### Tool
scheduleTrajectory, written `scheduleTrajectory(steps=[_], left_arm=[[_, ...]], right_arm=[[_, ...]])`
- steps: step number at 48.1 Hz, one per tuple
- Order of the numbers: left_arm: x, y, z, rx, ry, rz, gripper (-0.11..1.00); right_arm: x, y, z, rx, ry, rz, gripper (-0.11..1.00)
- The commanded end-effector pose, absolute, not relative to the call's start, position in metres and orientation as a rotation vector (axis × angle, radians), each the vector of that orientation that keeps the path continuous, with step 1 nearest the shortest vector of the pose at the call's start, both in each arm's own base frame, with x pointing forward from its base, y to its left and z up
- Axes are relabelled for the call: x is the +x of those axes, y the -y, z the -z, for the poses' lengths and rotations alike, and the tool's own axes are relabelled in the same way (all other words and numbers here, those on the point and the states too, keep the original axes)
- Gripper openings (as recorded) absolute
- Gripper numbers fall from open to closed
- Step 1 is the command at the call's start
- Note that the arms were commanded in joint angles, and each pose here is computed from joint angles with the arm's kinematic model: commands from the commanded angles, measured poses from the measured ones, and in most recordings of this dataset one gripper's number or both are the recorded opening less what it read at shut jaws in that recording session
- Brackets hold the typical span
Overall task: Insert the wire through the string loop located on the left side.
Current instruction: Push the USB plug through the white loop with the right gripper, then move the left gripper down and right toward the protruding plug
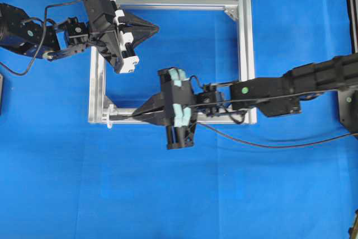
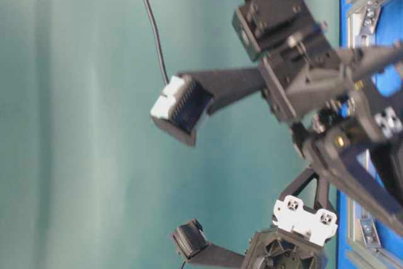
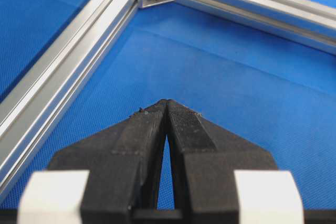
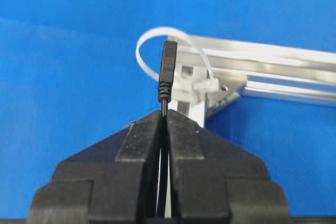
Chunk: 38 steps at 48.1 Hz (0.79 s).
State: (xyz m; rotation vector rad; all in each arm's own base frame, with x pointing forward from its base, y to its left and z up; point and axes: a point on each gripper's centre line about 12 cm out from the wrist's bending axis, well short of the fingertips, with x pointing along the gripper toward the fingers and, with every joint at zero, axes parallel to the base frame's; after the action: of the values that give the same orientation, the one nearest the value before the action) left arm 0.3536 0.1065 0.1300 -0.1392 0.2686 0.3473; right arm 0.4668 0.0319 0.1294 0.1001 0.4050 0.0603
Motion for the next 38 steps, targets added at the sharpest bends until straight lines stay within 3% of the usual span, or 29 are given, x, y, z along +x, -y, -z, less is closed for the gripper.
scheduleTrajectory(steps=[1, 16, 38], left_arm=[[0.355, -0.107, -0.144, -0.134, -0.227, -0.345, 0.00], [0.355, -0.107, -0.144, -0.133, -0.226, -0.344, 0.00], [0.353, -0.106, -0.144, -0.134, -0.229, -0.344, 0.00]], right_arm=[[0.480, -0.033, -0.144, 0.104, -0.356, -0.064, 0.00], [0.503, -0.035, -0.142, 0.104, -0.330, -0.066, 0.00], [0.505, -0.035, -0.141, 0.104, -0.330, -0.066, 0.00]])
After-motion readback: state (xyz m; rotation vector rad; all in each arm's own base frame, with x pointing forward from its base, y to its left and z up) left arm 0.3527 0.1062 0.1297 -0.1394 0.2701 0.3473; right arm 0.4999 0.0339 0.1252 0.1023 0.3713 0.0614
